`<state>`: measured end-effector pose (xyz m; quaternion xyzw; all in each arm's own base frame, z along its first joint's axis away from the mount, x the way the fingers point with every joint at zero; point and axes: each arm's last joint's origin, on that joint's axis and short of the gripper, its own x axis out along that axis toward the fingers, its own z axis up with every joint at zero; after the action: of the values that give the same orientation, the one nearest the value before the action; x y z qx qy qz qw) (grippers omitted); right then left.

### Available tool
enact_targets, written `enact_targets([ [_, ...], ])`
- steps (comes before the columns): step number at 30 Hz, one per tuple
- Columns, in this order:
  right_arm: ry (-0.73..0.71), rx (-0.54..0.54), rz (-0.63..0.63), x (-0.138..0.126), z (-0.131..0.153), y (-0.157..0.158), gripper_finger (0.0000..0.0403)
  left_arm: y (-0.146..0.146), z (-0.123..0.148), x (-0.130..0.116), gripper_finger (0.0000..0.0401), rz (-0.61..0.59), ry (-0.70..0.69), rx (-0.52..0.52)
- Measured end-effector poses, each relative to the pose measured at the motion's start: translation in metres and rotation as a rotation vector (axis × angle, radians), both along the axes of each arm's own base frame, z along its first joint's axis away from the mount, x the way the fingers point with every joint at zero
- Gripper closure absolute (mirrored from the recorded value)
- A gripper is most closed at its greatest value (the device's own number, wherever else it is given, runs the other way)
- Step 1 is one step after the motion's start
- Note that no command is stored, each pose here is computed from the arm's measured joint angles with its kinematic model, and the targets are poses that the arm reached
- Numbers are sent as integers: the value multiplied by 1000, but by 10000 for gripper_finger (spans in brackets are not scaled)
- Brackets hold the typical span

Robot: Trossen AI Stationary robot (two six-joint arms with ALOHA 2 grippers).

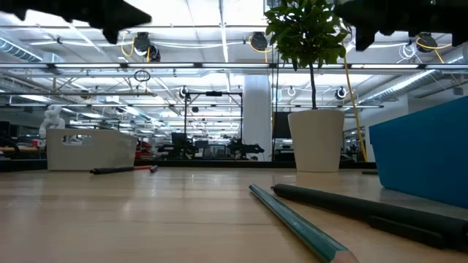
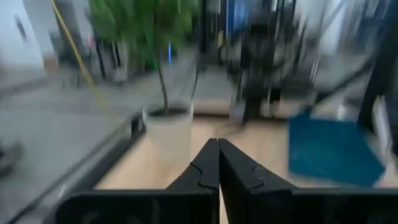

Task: Sort pens & pencils
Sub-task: Put the top green pencil into the blue bin

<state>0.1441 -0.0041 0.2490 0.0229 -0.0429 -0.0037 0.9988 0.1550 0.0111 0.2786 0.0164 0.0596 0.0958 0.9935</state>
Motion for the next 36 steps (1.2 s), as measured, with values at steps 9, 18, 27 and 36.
enact_targets([
  [9,244,79,-168,3,-21,-2,376,-12,-20,44,400,-94,177,18],
  [18,859,224,-450,-16,-59,-9,229,-14,-11,43,400,-87,96,14],
  [27,1056,396,-624,-7,-79,-33,177,-12,-10,43,400,-20,82,-41],
  [36,1276,519,-639,5,-94,-57,196,-12,-7,43,400,-17,44,-52],
])
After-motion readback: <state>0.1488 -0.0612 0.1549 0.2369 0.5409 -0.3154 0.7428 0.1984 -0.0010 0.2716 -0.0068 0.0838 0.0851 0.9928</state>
